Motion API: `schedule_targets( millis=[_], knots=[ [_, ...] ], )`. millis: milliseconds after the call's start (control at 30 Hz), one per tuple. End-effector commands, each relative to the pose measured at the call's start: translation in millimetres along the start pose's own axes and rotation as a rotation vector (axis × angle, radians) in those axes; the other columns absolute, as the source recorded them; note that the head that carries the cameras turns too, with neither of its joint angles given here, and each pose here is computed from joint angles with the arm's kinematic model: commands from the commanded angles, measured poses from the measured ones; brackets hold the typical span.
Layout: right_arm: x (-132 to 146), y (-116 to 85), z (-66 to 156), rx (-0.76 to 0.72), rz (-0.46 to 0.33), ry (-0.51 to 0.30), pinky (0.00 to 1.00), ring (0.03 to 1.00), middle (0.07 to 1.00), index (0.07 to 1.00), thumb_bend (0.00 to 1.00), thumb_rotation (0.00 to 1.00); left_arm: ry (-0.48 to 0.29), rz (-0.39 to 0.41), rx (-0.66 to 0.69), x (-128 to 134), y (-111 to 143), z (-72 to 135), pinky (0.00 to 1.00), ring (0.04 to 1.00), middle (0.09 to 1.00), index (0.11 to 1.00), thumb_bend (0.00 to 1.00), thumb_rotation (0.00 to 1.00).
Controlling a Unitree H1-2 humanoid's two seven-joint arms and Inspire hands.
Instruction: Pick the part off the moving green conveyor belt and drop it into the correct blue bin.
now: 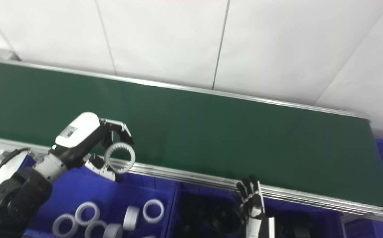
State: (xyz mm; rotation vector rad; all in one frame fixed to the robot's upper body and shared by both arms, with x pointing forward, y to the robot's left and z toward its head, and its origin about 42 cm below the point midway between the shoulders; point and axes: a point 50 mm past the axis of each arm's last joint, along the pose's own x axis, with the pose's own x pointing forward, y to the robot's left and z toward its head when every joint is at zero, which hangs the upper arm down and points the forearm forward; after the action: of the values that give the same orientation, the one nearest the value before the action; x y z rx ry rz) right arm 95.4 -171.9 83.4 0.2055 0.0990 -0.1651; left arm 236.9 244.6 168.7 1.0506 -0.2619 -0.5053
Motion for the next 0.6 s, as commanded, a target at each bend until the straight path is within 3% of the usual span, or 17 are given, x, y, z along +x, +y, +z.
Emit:
schedule_targets(
  millis=[0,67,367,567],
  knots=[
    [-0.1,0.3,10.4,0.013,0.017,-0.019,0.87,0.919,0.923,0.954,0.79,1.00,-0.013,0.030,0.061,-9.9,11.5,1.7,0.31,0.373,0.463,0.506,0.52,0.00],
    [-0.6,0.2,12.6,0.018,0.019,-0.014,0.87,0.922,0.926,0.953,0.80,1.00,0.020,0.010,0.074,-19.1,7.7,-1.8,0.29,0.338,0.457,0.511,0.52,0.00],
    [-4.1,1.4,19.6,0.028,0.023,-0.006,0.86,0.911,0.918,0.943,0.81,1.00,0.088,-0.061,0.146,-48.5,2.4,-20.7,0.39,0.406,0.467,0.502,0.53,0.00],
    [-3.4,0.4,21.2,0.029,0.027,0.003,0.85,0.907,0.913,0.945,0.81,1.00,0.141,-0.167,0.227,-48.9,-0.6,-26.4,0.36,0.372,0.457,0.508,0.52,0.00]
  ],
)
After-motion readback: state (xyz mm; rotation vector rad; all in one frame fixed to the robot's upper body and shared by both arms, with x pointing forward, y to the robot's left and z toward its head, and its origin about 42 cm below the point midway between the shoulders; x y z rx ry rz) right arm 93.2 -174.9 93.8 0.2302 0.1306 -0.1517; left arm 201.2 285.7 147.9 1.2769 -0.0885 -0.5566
